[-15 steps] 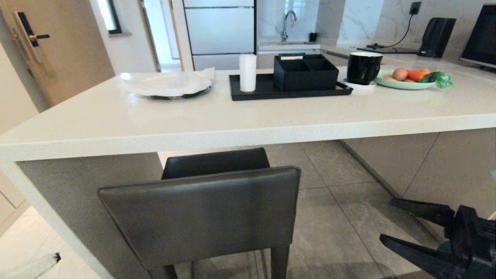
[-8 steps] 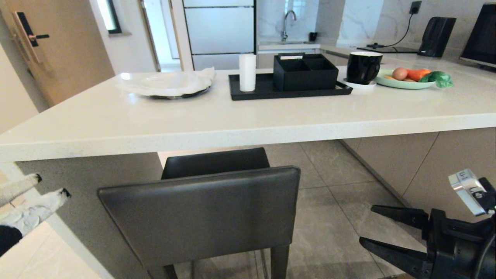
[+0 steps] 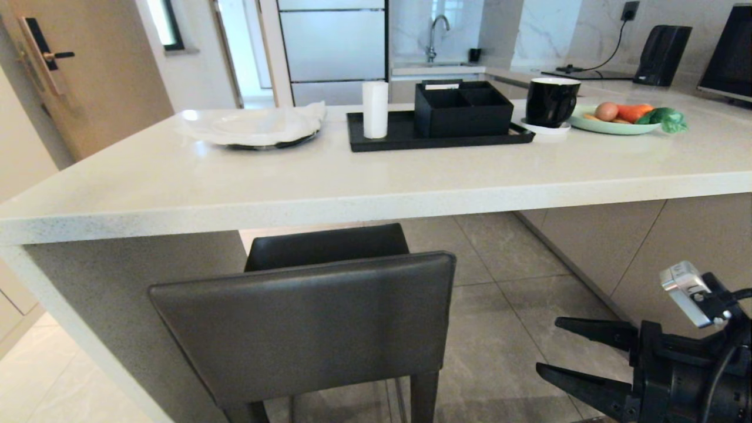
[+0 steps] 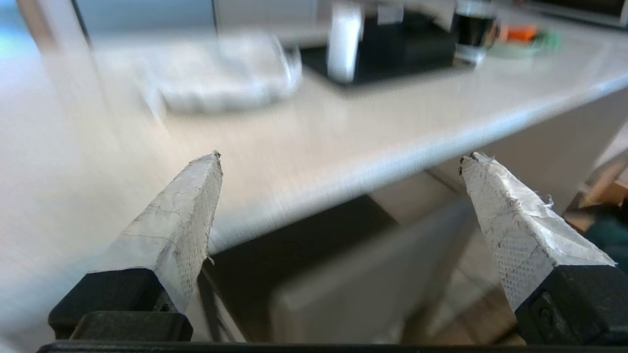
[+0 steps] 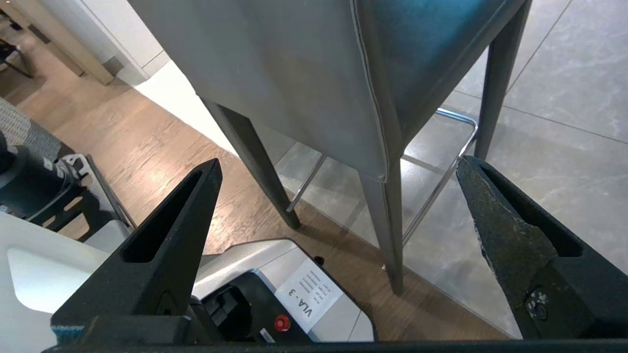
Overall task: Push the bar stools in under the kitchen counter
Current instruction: Pull the gray chair out from under the dining table
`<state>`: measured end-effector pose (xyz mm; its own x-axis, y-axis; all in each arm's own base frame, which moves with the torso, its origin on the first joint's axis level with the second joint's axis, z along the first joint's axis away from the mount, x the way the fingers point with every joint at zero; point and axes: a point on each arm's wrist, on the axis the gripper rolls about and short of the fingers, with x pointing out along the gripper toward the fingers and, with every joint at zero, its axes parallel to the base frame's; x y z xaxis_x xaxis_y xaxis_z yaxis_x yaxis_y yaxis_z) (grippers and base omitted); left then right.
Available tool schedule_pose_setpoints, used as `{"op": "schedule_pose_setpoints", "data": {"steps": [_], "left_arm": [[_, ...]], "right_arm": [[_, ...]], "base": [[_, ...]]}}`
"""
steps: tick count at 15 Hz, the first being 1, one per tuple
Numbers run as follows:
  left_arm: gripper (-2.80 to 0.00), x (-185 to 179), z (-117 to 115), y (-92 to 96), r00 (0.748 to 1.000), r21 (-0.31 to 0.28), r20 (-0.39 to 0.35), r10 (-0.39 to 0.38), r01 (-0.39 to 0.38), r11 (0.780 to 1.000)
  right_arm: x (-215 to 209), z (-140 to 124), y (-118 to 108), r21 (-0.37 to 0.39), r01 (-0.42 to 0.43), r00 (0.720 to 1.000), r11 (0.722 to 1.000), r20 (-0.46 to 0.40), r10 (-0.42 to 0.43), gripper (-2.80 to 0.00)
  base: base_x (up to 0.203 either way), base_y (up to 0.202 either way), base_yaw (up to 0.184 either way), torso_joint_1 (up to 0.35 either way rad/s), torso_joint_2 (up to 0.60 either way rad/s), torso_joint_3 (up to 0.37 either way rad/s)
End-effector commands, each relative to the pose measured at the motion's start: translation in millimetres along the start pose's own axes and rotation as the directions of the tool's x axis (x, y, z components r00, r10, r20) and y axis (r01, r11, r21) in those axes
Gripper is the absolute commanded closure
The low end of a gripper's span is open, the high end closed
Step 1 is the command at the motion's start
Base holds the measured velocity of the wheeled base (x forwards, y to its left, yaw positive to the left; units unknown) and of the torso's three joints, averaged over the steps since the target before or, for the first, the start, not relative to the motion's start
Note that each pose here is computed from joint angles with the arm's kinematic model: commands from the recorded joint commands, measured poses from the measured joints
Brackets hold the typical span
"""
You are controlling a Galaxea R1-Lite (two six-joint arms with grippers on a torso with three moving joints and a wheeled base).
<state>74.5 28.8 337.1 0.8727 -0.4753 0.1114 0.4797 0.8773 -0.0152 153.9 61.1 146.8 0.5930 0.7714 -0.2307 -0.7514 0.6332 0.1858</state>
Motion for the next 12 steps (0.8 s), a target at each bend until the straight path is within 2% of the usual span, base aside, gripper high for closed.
{"op": "schedule_pose_setpoints", "data": {"steps": [1,3,4,5,7,10,12], "left_arm": [[-2.8,-2,29,14.2,0.999,0.008,0.005,0.04,-0.04,0.999],[-2.8,-2,36,23.0,0.999,0.052,0.017,0.041,-0.042,0.998],[-2.8,-1,27,34.1,0.999,0.067,0.015,0.039,-0.04,0.997],[-2.8,-2,10,47.6,0.999,0.066,0.003,0.033,-0.033,0.997],[-2.8,-14,-38,71.3,0.999,0.045,-0.051,0.009,-0.006,0.999],[-2.8,-35,-97,77.7,0.996,0.006,-0.088,0.033,-0.032,0.999],[-2.8,-41,-128,87.7,0.995,0.009,-0.097,0.034,-0.033,0.999]], "right_arm": [[4,-2,-2,0.006,-0.005,1.0,1.0,-0.007,0.005,-2.8],[8,-6,-5,0.001,-0.005,1.0,1.0,0.001,0.005,-2.8],[9,-11,-6,0.003,-0.003,1.0,1.0,-0.001,0.003,-2.8],[10,-14,-8,0.006,0.0,1.0,1.0,-0.001,0.0,-2.8],[12,-16,-10,0.009,0.002,1.0,1.0,-0.003,-0.002,-2.8],[13,-17,-10,0.012,0.001,1.0,1.0,-0.008,-0.001,-2.8],[12,-18,-10,0.012,0.002,1.0,1.0,-0.007,-0.002,-2.8]], "base": [[0.0,0.0,0.0,0.0,0.0,0.0],[0.0,0.0,0.0,0.0,0.0,0.0],[0.0,0.0,0.0,0.0,0.0,0.0],[0.0,0.0,0.0,0.0,0.0,0.0],[0.0,0.0,0.0,0.0,0.0,0.0],[0.0,0.0,0.0,0.0,0.0,0.0],[0.0,0.0,0.0,0.0,0.0,0.0]]}}
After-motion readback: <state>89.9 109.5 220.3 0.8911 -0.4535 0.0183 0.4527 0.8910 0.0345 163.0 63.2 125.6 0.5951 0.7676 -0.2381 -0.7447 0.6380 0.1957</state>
